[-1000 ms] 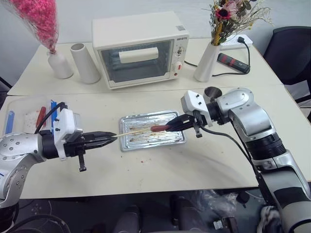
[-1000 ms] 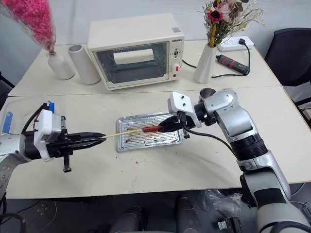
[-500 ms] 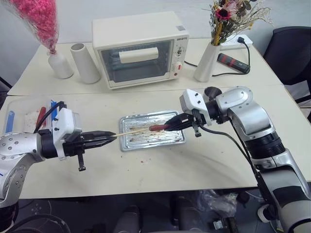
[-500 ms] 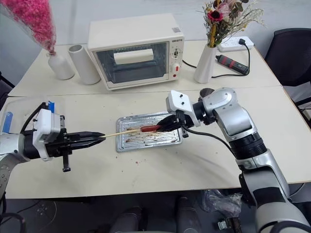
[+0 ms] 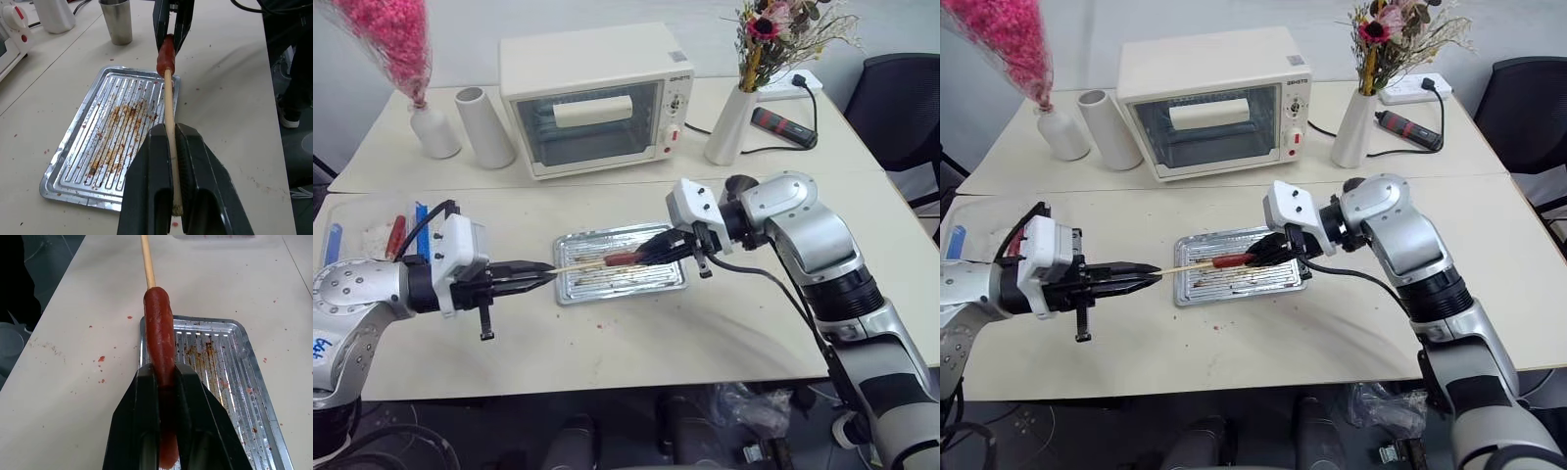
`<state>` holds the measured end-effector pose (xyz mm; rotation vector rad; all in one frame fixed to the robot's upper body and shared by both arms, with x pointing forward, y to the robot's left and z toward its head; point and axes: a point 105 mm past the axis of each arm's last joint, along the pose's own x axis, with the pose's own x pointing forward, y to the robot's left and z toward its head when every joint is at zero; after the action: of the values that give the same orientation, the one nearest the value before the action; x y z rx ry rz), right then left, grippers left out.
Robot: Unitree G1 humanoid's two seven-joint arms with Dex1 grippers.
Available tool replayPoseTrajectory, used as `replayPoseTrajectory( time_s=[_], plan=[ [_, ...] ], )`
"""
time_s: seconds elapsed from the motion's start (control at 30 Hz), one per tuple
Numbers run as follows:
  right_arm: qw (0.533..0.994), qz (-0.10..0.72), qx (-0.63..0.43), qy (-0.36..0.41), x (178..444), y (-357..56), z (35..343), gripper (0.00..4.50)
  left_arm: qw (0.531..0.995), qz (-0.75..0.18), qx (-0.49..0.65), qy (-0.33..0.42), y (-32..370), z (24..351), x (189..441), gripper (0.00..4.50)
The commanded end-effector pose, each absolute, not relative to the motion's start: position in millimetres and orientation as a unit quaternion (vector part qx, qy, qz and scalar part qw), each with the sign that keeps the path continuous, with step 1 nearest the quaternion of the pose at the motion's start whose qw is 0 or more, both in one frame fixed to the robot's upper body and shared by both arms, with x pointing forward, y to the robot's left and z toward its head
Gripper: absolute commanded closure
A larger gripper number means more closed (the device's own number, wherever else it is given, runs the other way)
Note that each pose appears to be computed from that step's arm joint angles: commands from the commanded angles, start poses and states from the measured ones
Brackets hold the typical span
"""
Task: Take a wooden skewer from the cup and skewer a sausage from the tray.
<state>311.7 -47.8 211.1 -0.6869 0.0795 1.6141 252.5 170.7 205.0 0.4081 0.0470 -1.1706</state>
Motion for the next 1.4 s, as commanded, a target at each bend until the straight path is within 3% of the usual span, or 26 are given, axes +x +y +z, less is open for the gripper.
replayPoseTrajectory(
  time_s=[0.03, 0.23, 0.43, 0.5, 0.63, 0.87, 0.9, 1.0, 1.13, 1.33, 1.4],
  plan=[
    [0.593, 0.739, -0.319, -0.022, 290.5, -25.5, 228.8, 4.32, 0.808, -0.553, 0.204, 0.007, 163.0, 207.2, 256.3, 4.50],
    [0.602, 0.734, -0.314, -0.025, 293.2, -23.2, 231.1, 4.32, 0.815, -0.543, 0.202, 0.004, 164.5, 204.9, 259.3, 4.50],
    [0.629, 0.713, -0.308, -0.023, 302.3, -29.2, 233.8, 2.62, 0.840, -0.507, 0.192, 0.003, 175.8, 201.3, 257.4, 4.50],
    [0.663, 0.684, -0.304, -0.036, 314.5, -33.6, 242.9, 1.95, 0.864, -0.468, 0.187, -0.004, 186.3, 201.3, 257.1, 4.50],
    [0.732, 0.626, -0.261, -0.059, 333.6, -48.1, 269.1, 1.95, 0.928, -0.328, 0.176, -0.025, 224.2, 205.5, 257.3, 4.50],
    [0.785, 0.595, -0.155, -0.074, 330.1, -60.3, 291.6, 1.95, 0.980, -0.119, 0.158, -0.036, 282.9, 207.0, 242.5, 4.50],
    [0.787, 0.596, -0.141, -0.069, 327.6, -61.4, 292.3, 1.95, 0.985, -0.070, 0.156, -0.036, 298.8, 208.2, 239.6, 4.50],
    [0.782, 0.611, -0.115, -0.052, 316.1, -62.5, 290.0, 1.38, 0.986, 0.052, 0.157, -0.030, 341.4, 208.8, 229.7, 4.50],
    [0.773, 0.622, -0.114, -0.043, 305.5, -61.3, 287.8, 0.05, 0.979, 0.132, 0.156, -0.005, 373.8, 202.6, 220.8, 4.50],
    [0.753, 0.646, -0.117, -0.040, 290.5, -59.9, 288.0, 0.02, 0.976, 0.158, 0.140, 0.048, 400.3, 183.6, 222.7, 4.50],
    [0.754, 0.645, -0.119, -0.041, 290.6, -59.0, 288.0, 0.00, 0.975, 0.171, 0.131, 0.056, 406.2, 180.2, 224.5, 3.92]
  ],
)
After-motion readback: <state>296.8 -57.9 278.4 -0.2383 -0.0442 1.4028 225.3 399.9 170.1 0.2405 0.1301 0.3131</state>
